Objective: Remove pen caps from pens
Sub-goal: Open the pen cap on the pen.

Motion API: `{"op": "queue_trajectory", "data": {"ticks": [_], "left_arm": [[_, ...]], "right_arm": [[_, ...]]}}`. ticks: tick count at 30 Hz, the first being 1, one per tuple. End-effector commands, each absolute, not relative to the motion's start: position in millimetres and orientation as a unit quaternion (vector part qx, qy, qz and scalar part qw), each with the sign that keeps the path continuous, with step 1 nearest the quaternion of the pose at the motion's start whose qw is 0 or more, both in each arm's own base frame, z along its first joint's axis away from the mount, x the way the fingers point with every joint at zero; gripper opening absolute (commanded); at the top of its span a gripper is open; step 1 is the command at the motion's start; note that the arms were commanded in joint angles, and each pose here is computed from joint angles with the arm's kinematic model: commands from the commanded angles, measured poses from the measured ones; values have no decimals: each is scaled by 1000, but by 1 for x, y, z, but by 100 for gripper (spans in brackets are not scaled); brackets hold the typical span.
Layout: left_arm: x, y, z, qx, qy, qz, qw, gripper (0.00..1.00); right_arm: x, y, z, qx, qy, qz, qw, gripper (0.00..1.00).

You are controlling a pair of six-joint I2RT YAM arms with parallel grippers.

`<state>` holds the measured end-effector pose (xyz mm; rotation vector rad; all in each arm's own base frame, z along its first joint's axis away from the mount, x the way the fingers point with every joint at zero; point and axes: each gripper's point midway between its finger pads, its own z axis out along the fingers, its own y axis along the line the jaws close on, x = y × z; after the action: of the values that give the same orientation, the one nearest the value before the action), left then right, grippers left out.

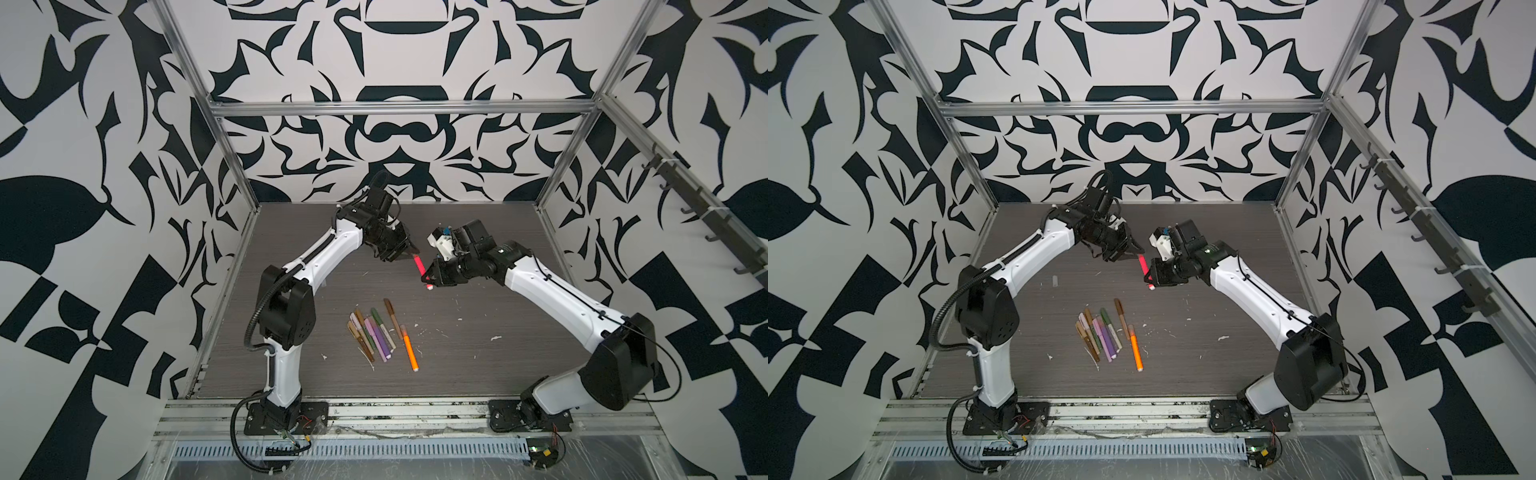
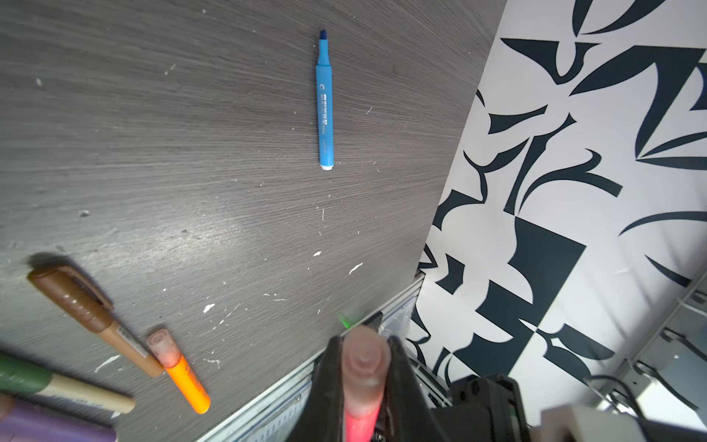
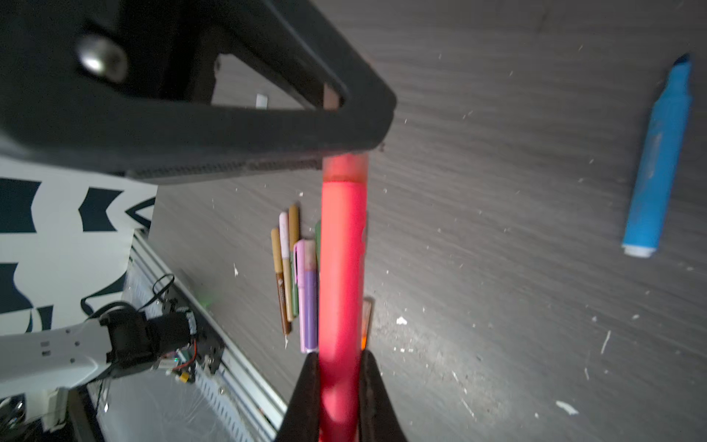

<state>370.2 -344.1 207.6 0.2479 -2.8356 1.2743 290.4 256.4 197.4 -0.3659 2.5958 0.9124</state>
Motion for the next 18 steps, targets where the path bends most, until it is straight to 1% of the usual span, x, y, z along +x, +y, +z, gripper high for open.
{"op": "queue_trajectory", "data": {"ticks": [1,5,9,15,18], "left_arm": [[429,-315,220,98,-911,392,-86,0],[429,-295,211,123,-911,382,-97,0],[440,-272,208,156,-901,390,-108,0],[486,-269,223,167,-891,393,-151,0],[499,-268,228,164,-894,382,-166,0]], "right_arm": [[218,256,180,-144,927,341,58,0],[222,260,179,-146,927,342,58,0],[220,268,178,-151,922,354,42,0],[208,273,168,-149,919,364,22,0],[205,272,167,-148,919,365,21,0]]}}
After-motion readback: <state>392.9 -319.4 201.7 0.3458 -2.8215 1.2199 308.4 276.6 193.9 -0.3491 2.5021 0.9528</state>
